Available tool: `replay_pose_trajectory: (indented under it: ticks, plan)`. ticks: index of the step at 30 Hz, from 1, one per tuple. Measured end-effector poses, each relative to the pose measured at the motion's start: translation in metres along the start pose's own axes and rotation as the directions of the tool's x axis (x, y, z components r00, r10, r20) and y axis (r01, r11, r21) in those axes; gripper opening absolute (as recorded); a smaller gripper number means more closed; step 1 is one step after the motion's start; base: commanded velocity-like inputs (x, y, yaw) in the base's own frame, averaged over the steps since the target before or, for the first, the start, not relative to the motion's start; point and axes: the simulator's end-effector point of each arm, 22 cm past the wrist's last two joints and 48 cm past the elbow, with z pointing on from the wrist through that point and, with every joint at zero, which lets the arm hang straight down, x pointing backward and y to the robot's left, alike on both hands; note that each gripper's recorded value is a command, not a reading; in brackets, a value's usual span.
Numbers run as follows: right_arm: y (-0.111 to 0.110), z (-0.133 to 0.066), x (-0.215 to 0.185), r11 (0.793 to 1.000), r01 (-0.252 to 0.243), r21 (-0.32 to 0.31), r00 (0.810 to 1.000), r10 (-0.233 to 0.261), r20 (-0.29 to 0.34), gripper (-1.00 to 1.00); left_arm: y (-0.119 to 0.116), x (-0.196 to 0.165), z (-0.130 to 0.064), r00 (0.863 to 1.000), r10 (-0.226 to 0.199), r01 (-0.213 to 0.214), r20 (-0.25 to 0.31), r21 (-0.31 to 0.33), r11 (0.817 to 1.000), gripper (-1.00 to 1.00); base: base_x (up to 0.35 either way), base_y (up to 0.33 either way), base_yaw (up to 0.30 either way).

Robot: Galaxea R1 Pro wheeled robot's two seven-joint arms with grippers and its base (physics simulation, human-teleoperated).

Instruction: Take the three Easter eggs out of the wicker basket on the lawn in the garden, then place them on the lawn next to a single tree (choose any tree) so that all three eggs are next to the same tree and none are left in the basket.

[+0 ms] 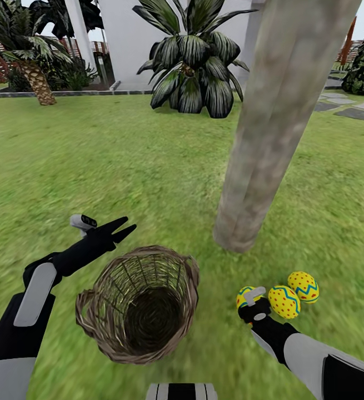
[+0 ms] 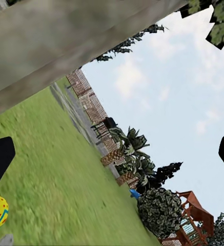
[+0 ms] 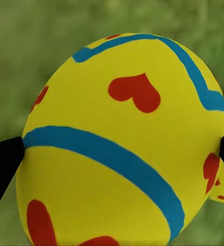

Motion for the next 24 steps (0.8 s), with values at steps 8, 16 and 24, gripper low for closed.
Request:
replay_pose_trajectory:
  ticks: [8, 16, 24]
  plan:
    - [0.005, 0.001, -0.001, 1.000, 0.015, -0.008, 1.000, -0.015, 0.004, -1.00, 0.002, 0.001, 0.000, 1.000, -0.003, 0.003, -0.001, -0.001, 1.000, 1.00, 0.002, 0.000, 0.000]
    - [0.009, 0.011, 0.006, 1.000, 0.019, -0.015, 1.000, -0.019, -0.010, -1.00, 0.021, 0.007, -0.001, 1.000, -0.031, 0.031, -0.002, -0.016, 0.999, 1.00, 0.000, 0.000, 0.000]
    - [0.002, 0.024, 0.003, 1.000, 0.010, 0.004, 1.000, -0.010, -0.004, -1.00, 0.039, 0.026, 0.006, 0.997, -0.071, 0.070, -0.032, -0.026, 0.997, 1.00, 0.000, 0.000, 0.000]
